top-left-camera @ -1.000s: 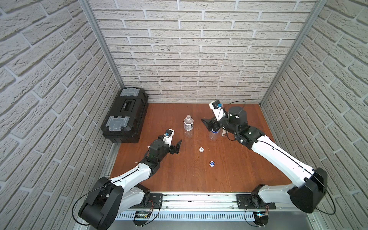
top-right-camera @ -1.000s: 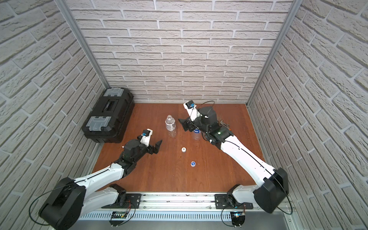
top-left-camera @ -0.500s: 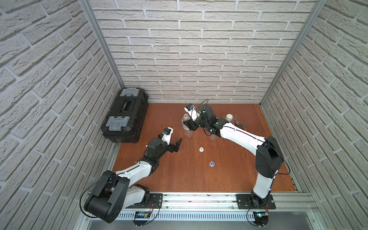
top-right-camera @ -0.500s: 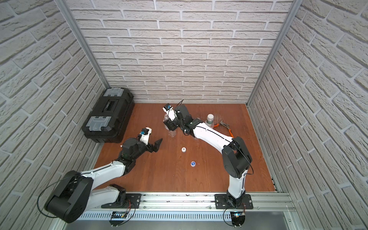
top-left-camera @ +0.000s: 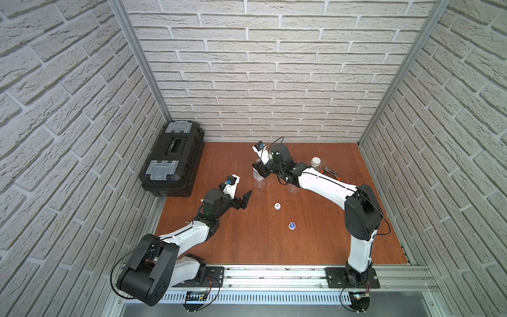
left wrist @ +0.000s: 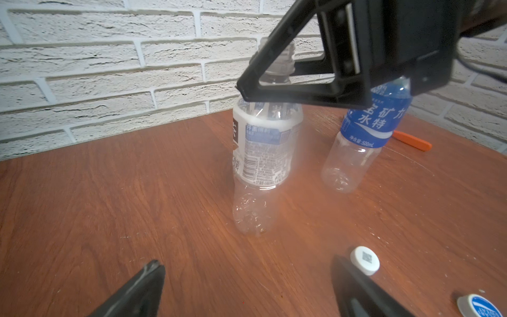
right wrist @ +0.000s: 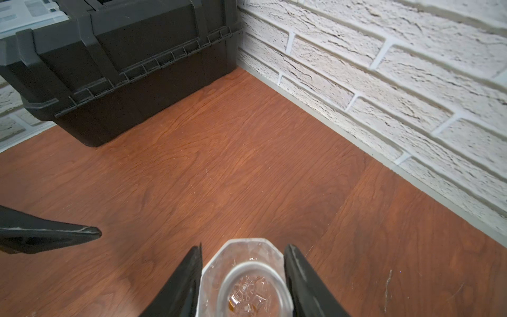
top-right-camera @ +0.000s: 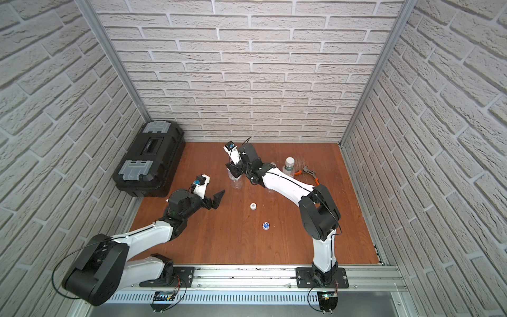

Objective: Screw on the bottle caps
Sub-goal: Pick up the plastic bottle at the center of the board.

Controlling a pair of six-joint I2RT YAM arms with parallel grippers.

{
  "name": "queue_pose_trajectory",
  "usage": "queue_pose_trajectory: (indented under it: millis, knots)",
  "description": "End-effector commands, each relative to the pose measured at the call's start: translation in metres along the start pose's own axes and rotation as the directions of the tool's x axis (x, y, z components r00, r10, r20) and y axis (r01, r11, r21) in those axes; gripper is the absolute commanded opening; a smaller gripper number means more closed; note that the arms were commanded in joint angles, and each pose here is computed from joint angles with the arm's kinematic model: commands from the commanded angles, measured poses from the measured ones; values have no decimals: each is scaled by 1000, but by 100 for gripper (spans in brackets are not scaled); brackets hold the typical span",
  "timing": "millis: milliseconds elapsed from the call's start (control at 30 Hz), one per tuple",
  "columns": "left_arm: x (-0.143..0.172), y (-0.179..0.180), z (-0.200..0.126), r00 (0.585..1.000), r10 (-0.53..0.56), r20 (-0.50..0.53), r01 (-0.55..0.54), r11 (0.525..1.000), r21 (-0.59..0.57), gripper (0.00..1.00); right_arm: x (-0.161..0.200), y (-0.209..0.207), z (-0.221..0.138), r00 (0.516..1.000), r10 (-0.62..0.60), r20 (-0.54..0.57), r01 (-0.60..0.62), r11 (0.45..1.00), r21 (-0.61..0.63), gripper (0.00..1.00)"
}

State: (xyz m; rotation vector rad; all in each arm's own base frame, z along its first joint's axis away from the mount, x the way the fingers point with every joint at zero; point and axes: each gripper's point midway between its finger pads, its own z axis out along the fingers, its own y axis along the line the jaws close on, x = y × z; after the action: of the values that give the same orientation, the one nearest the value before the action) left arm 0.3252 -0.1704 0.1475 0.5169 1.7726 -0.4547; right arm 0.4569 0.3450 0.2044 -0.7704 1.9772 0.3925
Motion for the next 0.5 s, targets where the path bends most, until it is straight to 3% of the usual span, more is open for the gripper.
queue_pose_trajectory:
  millis: [0, 167, 467]
  knots:
    - [-17, -1, 2, 998, 37, 55, -38, 999, 16, 98, -25, 2, -10, 996, 16, 86, -16, 1000, -8, 39]
    - [-19, -16, -1, 990, 89, 105, -97, 992, 82, 98, -33, 3, -30, 995, 18, 94, -17, 1000, -12, 23]
    - [-51, -48, -15, 932, 222, 288, -279, 944, 176, 98, -53, 21, -115, 981, 95, 168, -79, 992, -102, 14]
